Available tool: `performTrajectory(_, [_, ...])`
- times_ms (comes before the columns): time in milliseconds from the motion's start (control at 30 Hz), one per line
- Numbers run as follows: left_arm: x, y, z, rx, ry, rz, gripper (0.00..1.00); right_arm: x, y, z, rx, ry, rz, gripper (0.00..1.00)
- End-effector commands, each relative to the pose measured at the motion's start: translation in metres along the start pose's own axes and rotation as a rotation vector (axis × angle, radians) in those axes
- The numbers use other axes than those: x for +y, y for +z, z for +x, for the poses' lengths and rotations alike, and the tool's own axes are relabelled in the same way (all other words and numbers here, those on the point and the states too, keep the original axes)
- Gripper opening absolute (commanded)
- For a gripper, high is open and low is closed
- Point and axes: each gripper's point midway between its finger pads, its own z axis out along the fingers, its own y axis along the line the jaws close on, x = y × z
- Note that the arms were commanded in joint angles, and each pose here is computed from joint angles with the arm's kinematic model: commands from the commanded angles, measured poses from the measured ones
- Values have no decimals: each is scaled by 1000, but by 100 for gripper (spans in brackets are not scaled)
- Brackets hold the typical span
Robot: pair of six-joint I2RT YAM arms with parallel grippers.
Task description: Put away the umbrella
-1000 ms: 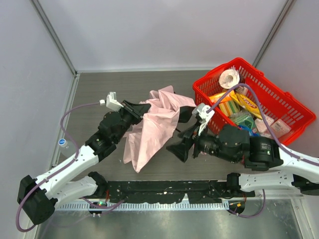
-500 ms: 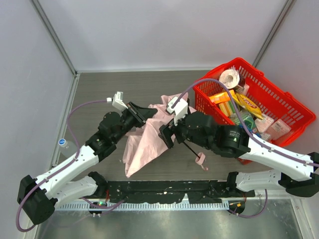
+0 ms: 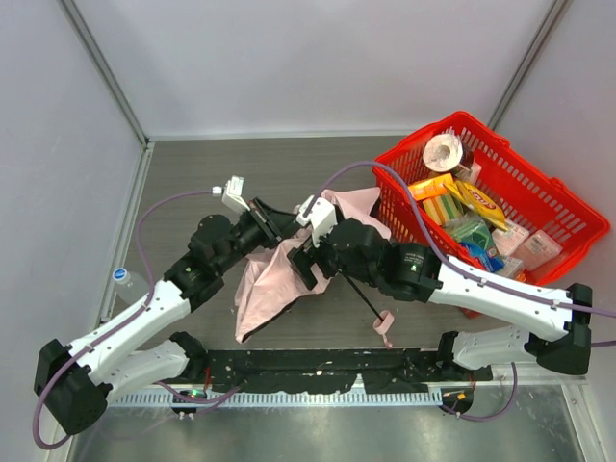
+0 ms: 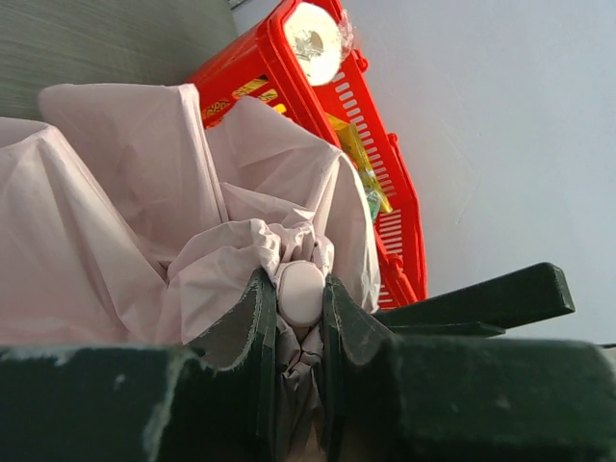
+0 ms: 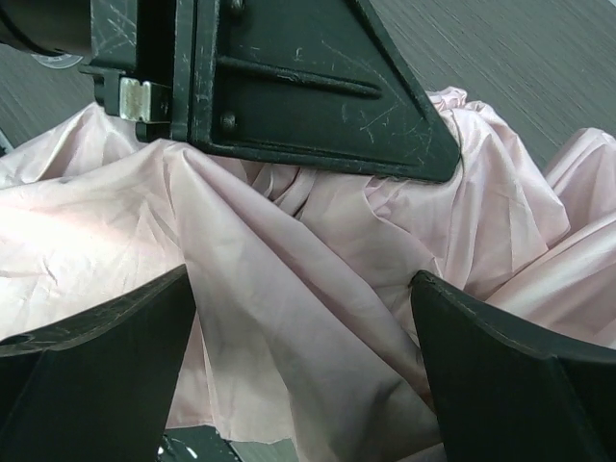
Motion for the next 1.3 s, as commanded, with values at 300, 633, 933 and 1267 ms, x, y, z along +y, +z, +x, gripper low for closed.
performTrajectory(300, [-105,-17,-15,63,110,330,0,-23,13,10,-7,14,86,95])
performTrajectory(633, [-85,-15,-22,42,162,191,0,-51,-1,1,-62,8,216,96])
performTrajectory(933, [-124,-24,-2,165,129,408,0,-33,21,-5,-121,52,17,99])
performTrajectory(1267, [-143,-38,8,230,90,548,0,-7,22,-15,-203,109,-198,79])
